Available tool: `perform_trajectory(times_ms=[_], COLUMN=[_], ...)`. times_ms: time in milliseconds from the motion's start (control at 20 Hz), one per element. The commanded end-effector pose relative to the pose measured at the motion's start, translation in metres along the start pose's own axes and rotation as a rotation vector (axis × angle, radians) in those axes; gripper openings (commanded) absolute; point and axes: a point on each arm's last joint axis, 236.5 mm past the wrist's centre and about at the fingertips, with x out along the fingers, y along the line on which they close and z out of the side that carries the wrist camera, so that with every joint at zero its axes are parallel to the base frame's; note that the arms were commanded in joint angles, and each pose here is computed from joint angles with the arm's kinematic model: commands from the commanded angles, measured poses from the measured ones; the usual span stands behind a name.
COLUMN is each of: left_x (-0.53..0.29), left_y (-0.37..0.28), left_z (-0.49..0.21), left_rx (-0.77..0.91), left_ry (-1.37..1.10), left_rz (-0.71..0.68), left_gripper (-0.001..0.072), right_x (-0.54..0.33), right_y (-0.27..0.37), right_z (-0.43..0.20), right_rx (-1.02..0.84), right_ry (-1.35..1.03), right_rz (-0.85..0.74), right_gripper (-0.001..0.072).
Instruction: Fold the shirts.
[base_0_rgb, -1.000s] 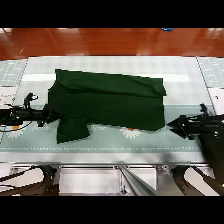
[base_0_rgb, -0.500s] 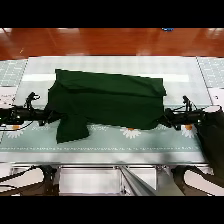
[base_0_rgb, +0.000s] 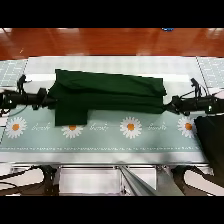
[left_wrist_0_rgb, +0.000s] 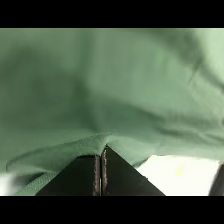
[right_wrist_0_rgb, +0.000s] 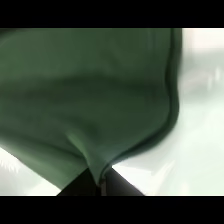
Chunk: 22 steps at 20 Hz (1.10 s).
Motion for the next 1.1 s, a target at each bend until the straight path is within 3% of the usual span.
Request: perform_trajectory(times_ms=[0, 300, 550, 1050], left_x=[0.008, 0.052, 0.078, 0.078], left_y=[-0.037, -0.058, -0.044, -0.048], left_z=[0.055, 0.136, 0.159, 0.193], left_rx=[0.071, 0.026, -0.032, 0.009], left_ry=[-0.041, -0.04, -0.012, -0.091], left_rz=[-0.014, -0.047, -0.057, -0.067], left_gripper=[0.0019, 0.0019, 0.0019, 0.0019], right_x=[0.009, 0.044, 0.048, 0.045], right_y=[0.012, 0.018, 0.021, 0.016], right_z=[0.037, 0.107, 0.152, 0.188], right_rx=[-0.039, -0.025, -0.04, -0.012], right_ry=[0.001, -0.045, -0.085, -0.19], right_rz=[0.016, 0.06, 0.069, 0.046], right_gripper=[0.0027, 0.0027, 0.0027, 0.0027])
